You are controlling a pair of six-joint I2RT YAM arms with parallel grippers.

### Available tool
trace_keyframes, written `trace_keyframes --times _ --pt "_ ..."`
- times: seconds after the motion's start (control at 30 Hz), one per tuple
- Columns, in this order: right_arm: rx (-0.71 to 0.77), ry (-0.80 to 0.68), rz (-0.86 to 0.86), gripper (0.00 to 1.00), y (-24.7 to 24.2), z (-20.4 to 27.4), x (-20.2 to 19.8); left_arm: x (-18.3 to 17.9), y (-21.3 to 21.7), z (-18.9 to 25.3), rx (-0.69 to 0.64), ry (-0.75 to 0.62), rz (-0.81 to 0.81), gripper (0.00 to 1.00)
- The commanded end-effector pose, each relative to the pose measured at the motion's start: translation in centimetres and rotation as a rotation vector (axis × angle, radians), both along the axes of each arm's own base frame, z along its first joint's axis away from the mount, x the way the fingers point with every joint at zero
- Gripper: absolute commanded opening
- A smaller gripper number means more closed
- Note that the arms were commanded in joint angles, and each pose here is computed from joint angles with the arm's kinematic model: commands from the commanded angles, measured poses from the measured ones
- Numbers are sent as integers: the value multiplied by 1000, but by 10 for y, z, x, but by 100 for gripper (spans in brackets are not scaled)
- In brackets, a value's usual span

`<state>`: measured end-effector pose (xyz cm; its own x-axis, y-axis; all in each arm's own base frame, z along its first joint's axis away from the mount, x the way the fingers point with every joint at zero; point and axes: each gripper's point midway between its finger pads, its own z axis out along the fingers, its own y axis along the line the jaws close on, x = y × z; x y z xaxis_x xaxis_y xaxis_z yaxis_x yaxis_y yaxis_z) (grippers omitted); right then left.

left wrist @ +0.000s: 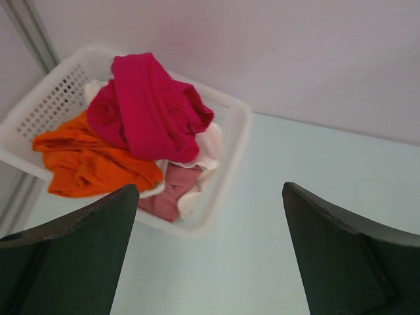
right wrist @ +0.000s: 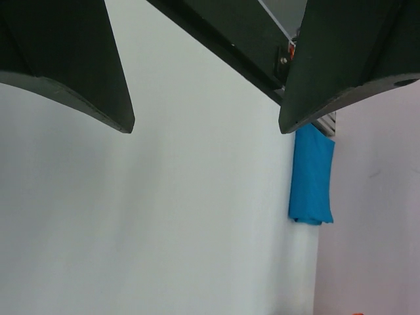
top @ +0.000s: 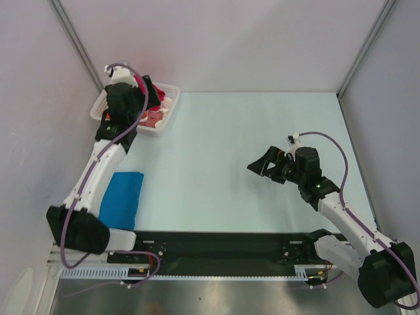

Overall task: Fold and stack the t-shirts
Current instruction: Grab the tshirt from the pile, then move the tshirt to the center of the board

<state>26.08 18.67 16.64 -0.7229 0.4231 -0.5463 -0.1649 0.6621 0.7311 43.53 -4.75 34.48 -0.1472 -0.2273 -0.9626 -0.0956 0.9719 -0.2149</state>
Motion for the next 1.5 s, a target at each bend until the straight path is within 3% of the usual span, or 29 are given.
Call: trace_keyframes --times 0.0,0.1,0.37,0.47,0.6,0.67,0.7,0.73,0.9,0.93,1.03,1.07,1.13,1.17,1.33,1.37,1.43,1.47 --pt "-38 -58 71 99 -1 10 -5 46 28 -17 272 85 41 97" --pt "-41 -58 90 99 -3 9 -9 73 44 -17 296 149 119 99" --pt "-44 -28 89 99 -15 -9 -12 148 54 -120 206 320 144 100" --pt "-32 -14 84 99 -20 -12 -14 159 57 -129 197 330 157 99" --pt "-41 -8 66 99 -26 -13 -18 171 53 -108 180 273 126 70" --pt "-38 -16 60 99 -28 -10 -19 172 51 -92 187 238 118 37" --pt "-35 -15 60 99 -27 -9 -20 171 51 -70 183 204 117 7" --pt "-26 -18 59 99 -27 -5 -20 169 50 -57 172 186 119 0" --pt "-3 -24 58 98 -25 7 -22 125 21 52 8 -11 7 0" --pt "-3 -29 51 98 -26 11 -21 97 6 98 -32 -98 -69 0" --pt "-13 -29 45 98 -27 17 -24 49 -27 155 -143 -208 -224 0" --pt "-22 -43 36 98 -30 22 -22 13 -45 189 -178 -270 -331 0" --pt "-32 -44 26 98 -32 26 -25 -22 -74 210 -214 -305 -458 0" --pt "-40 -49 16 98 -34 28 -25 -57 -87 229 -237 -342 -538 0" --pt "-40 -66 -13 98 -40 39 -32 -122 -143 188 -315 -255 -745 4" --pt "-39 -66 -16 98 -40 40 -34 -127 -149 175 -325 -235 -762 9" --pt "-36 -64 -23 98 -41 42 -39 -141 -156 124 -325 -132 -797 50" --pt "-34 -63 -22 98 -41 42 -41 -142 -157 75 -299 -32 -801 71"
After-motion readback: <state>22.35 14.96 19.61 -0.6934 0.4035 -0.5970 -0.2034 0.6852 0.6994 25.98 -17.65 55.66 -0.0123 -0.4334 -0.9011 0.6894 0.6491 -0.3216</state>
